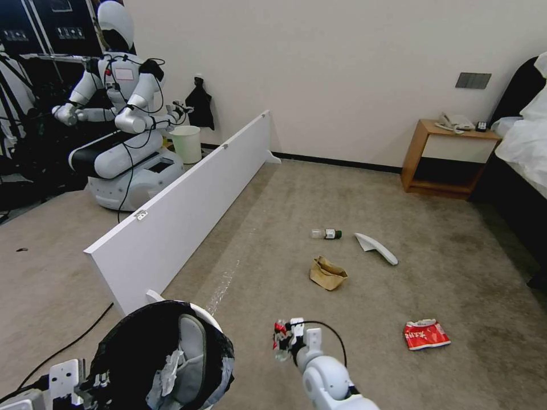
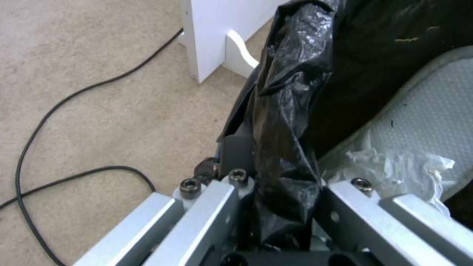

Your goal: Pick up the trash bin, then pick up the garbage from the floor and place it into the trash bin.

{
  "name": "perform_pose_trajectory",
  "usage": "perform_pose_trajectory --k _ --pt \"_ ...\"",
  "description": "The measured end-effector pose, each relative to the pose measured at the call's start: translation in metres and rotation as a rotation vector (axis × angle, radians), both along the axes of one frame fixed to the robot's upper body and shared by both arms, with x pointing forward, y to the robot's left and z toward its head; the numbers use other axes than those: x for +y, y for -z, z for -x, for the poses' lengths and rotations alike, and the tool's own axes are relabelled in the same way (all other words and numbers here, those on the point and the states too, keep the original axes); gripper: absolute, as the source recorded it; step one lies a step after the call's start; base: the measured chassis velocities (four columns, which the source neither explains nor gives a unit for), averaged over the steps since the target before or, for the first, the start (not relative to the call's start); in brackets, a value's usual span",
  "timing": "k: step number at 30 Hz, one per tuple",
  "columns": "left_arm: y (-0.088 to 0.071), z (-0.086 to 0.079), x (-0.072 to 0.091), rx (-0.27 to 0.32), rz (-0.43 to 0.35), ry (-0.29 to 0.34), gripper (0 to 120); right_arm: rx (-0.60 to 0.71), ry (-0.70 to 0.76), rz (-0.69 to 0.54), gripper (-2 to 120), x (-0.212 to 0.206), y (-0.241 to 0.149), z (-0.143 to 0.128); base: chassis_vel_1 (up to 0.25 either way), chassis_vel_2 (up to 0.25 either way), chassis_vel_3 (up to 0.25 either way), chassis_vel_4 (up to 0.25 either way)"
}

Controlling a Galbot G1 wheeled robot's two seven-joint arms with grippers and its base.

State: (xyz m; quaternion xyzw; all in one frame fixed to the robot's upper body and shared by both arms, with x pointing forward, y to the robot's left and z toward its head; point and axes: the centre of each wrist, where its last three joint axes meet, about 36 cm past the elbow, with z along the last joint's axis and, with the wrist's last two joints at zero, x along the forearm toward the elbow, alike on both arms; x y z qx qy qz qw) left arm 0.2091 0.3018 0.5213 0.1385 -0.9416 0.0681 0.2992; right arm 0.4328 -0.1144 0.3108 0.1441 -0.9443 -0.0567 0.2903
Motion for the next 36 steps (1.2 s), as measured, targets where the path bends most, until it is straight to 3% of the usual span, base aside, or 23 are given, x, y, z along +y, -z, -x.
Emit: perform_pose_trajectory --k 8,10,13,15,18,20,21,23,28,36 --pt "0.0 0.0 -0.001 0.006 -0.002 0.009 2 -0.27 -0.048 -0.102 42 -0.015 -0.08 0.0 0.0 0.0 0.0 0.0" --pt "0.0 0.0 -0.001 0.006 -0.006 0.012 2 -0.437 -0.105 -0.167 42 -0.017 -0.12 0.0 0.0 0.0 0.0 0.0" --pt "0.0 0.0 -0.001 0.006 -0.006 0.013 2 -0.52 -0.15 -0.213 42 -0.013 -0.141 0.0 0.0 0.0 0.0 0.0" --pt "0.0 -0.001 -0.001 0.006 -0.007 0.015 2 -0.647 -0.247 -0.301 42 -0.003 -0.178 0.001 0.0 0.0 0.0 0.0" --pt "0.0 -0.001 -0.001 0.006 -0.007 0.015 2 -0.705 -0.304 -0.344 42 0.002 -0.196 0.001 0.0 0.0 0.0 0.0" --pt "0.0 -0.001 -0.001 0.004 -0.008 0.016 2 -0.81 -0.453 -0.436 42 0.016 -0.237 0.002 0.0 0.0 0.0 0.0" --pt "0.0 -0.001 -0.001 0.004 -0.008 0.016 2 -0.81 -0.453 -0.436 42 0.016 -0.237 0.002 0.0 0.0 0.0 0.0" --pt "-0.001 -0.002 0.0 0.002 -0.012 0.02 2 -0.862 -0.603 -0.508 42 0.029 -0.267 0.007 0.0 0.0 0.0 0.0" --pt "-0.002 -0.004 0.0 -0.009 -0.014 0.025 2 -0.842 -0.741 -0.608 42 0.044 -0.286 0.017 0.0 0.0 0.0 0.0" --pt "-0.005 -0.009 0.0 -0.04 -0.011 0.024 2 -0.762 -0.857 -0.656 42 0.065 -0.275 0.026 0.0 0.0 0.0 0.0"
